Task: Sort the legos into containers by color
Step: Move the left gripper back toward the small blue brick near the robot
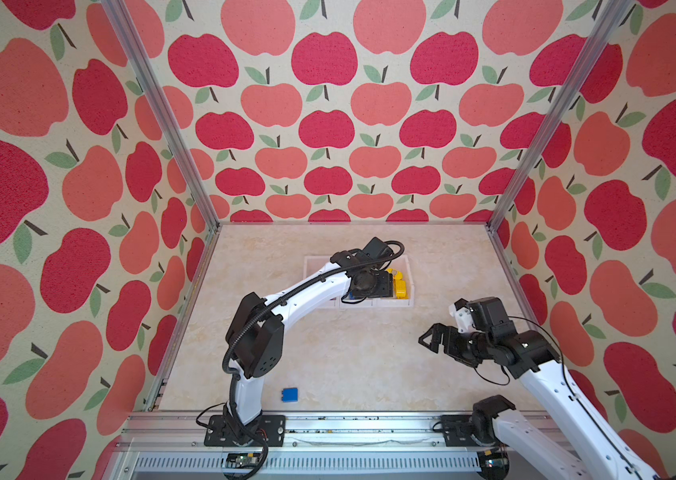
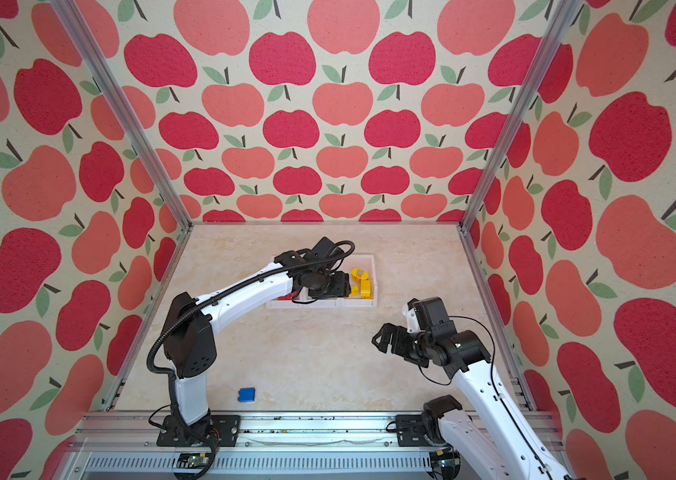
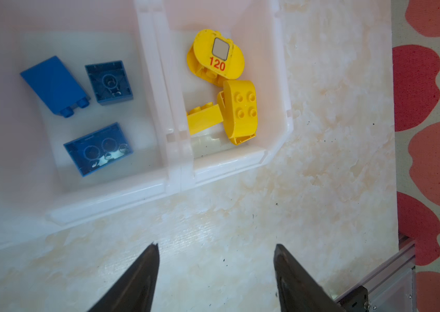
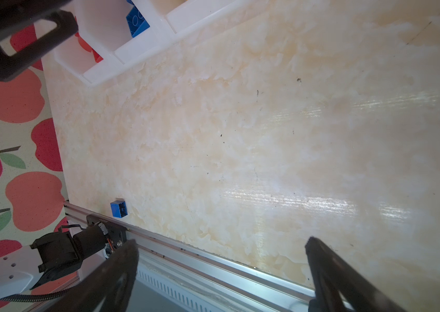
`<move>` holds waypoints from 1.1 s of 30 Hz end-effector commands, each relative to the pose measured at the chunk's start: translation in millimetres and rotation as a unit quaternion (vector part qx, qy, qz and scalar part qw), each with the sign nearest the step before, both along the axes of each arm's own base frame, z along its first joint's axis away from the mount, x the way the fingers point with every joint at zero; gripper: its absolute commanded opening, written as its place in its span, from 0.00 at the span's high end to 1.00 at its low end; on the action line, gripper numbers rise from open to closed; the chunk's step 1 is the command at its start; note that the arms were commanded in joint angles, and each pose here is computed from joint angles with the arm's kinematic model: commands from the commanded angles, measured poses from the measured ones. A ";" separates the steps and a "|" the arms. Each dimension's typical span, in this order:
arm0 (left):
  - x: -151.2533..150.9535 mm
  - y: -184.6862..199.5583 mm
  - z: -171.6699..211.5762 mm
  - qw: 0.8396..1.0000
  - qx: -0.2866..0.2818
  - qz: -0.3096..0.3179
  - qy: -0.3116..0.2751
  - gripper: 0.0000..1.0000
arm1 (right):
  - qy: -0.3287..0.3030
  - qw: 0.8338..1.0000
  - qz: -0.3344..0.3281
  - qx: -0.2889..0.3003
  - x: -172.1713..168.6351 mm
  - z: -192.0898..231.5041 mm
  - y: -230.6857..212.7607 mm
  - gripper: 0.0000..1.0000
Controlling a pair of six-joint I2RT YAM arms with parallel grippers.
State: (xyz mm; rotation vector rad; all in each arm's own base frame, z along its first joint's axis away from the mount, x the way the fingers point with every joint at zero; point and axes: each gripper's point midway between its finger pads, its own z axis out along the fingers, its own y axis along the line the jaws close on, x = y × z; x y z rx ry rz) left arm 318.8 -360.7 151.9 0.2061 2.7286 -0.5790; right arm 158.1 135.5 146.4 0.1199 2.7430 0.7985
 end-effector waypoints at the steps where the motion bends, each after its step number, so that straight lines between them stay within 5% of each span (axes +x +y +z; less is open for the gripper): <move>1: -8.7 20.8 2.2 0.999 0.001 0.033 -0.008 0.30 | -0.007 1.000 0.007 -0.005 2.0 1.4 -0.9 0.01; 17: -83.6 133.8 -29.0 0.983 0.055 0.174 0.037 0.25 | -0.002 1.000 0.021 -0.006 2.1 -0.7 1.9 0.01; 33: -142.5 216.6 -46.4 0.913 0.053 0.390 0.109 0.17 | 0.022 0.998 0.065 -0.011 15.1 -1.3 15.4 0.01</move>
